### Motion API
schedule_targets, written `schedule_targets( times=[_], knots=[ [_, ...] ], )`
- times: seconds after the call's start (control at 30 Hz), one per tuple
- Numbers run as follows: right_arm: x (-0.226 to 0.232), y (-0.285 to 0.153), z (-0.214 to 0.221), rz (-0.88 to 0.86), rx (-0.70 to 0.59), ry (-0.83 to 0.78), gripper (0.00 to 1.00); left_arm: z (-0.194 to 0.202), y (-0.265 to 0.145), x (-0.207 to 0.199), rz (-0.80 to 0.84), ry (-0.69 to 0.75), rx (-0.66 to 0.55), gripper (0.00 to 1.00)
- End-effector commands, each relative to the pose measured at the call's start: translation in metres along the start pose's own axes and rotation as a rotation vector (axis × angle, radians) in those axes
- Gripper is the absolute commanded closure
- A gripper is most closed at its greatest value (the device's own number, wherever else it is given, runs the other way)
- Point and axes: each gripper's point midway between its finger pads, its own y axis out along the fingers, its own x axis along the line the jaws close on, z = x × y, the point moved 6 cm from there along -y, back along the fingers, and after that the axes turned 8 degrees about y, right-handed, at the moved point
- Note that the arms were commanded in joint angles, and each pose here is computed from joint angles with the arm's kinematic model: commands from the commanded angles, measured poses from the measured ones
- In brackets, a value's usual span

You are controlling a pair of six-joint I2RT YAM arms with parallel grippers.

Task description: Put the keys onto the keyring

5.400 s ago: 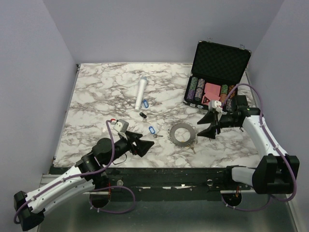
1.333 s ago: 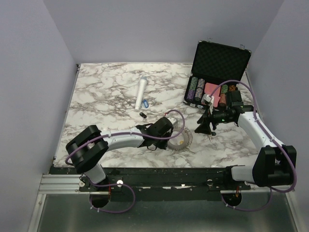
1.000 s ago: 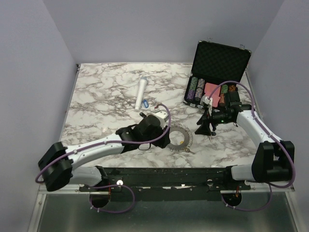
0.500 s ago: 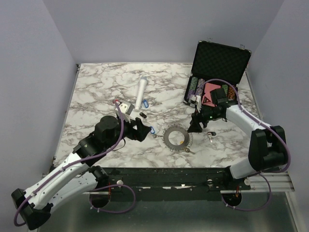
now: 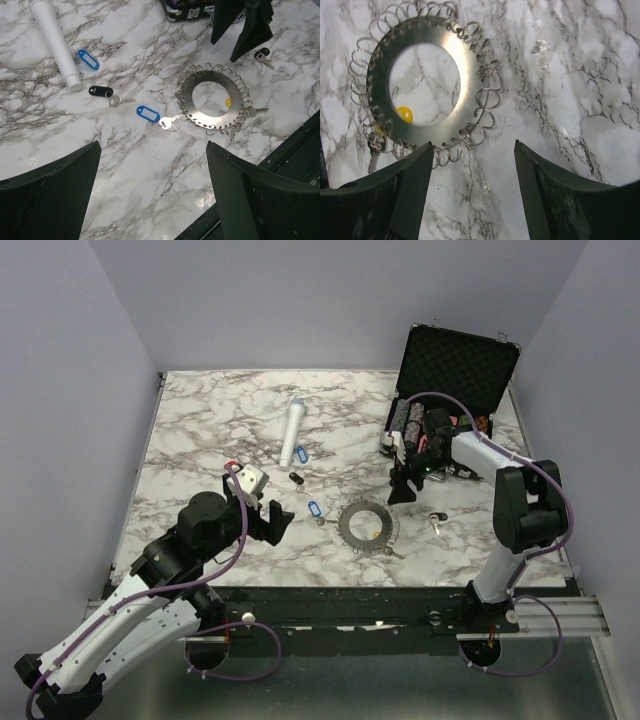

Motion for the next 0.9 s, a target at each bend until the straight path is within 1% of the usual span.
schedule_targets(
  times=[0.0, 0.1, 0.23, 0.57, 0.73, 0.87],
  knots=[
    [-0.001, 0.007, 0.001, -0.147, 0.013, -0.271, 0.26, 0.004, -0.002, 0.012, -0.081, 0.038, 0.011, 0.05],
    [-0.013, 0.011, -0.005, -0.183, 0.002, -0.282, 0.28, 0.003, -0.004, 0.014, -0.097, 0.035, 0.008, 0.05],
    [-0.019, 0.018, -0.009, -0.22, -0.026, -0.251, 0.33, 0.003, -0.006, 0.014, -0.097, 0.038, 0.001, 0.05],
    [-0.024, 0.029, -0.003, -0.233, -0.024, -0.207, 0.45, 0.005, -0.004, 0.015, -0.101, 0.038, 0.014, 0.06],
    [-0.029, 0.031, -0.007, -0.215, -0.021, -0.191, 0.48, 0.007, -0.002, 0.016, -0.108, 0.039, 0.026, 0.06],
    [-0.029, 0.034, -0.01, -0.221, -0.023, -0.183, 0.48, 0.007, -0.001, 0.016, -0.111, 0.04, 0.031, 0.05]
  ],
)
